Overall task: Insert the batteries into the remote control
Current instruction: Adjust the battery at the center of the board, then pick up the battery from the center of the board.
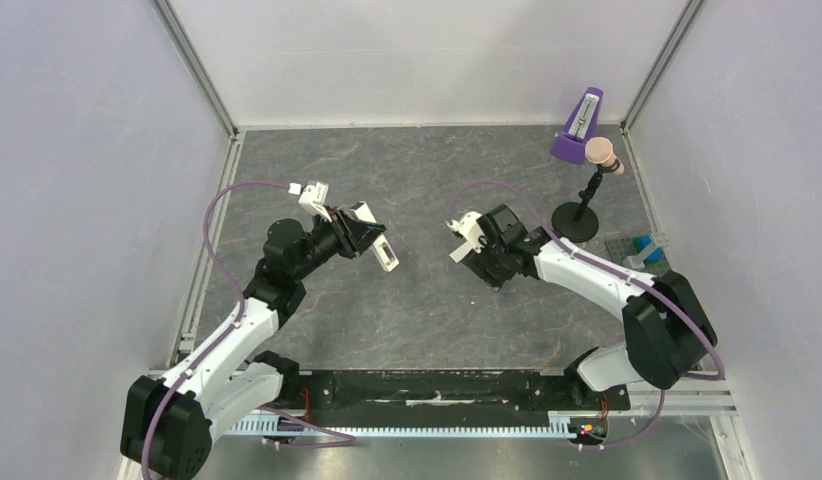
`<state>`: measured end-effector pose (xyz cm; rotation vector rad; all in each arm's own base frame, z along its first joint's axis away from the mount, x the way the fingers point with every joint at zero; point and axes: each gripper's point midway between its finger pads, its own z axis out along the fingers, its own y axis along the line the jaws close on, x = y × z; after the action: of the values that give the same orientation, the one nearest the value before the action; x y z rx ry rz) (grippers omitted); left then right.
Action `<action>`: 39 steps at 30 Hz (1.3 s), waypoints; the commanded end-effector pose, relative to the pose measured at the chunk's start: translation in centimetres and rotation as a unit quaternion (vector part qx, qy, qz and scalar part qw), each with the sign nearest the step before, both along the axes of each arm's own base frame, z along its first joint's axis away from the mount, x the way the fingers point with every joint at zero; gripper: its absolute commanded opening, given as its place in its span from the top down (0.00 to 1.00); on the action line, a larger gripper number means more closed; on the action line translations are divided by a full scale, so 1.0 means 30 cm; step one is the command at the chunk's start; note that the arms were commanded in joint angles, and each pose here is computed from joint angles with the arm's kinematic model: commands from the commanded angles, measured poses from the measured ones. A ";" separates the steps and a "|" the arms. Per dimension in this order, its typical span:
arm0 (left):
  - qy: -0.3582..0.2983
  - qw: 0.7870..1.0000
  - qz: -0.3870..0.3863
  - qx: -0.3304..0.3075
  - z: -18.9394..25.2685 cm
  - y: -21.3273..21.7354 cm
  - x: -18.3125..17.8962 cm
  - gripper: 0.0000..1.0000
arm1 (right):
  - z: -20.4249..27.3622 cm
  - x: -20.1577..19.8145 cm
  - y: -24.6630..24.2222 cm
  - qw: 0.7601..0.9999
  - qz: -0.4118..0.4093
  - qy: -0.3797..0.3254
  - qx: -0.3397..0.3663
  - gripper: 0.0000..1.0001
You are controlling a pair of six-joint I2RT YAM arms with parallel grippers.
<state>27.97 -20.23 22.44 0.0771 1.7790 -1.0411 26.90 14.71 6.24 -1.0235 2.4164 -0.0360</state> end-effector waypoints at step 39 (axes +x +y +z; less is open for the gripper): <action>-0.026 0.999 0.019 0.018 0.041 0.028 0.031 0.98 | -0.117 0.042 0.083 0.982 0.191 0.004 -0.015 1.00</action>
<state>28.08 -19.63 20.68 0.0715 1.8462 -0.9931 26.37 14.86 1.56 -1.6541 2.2642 -0.0155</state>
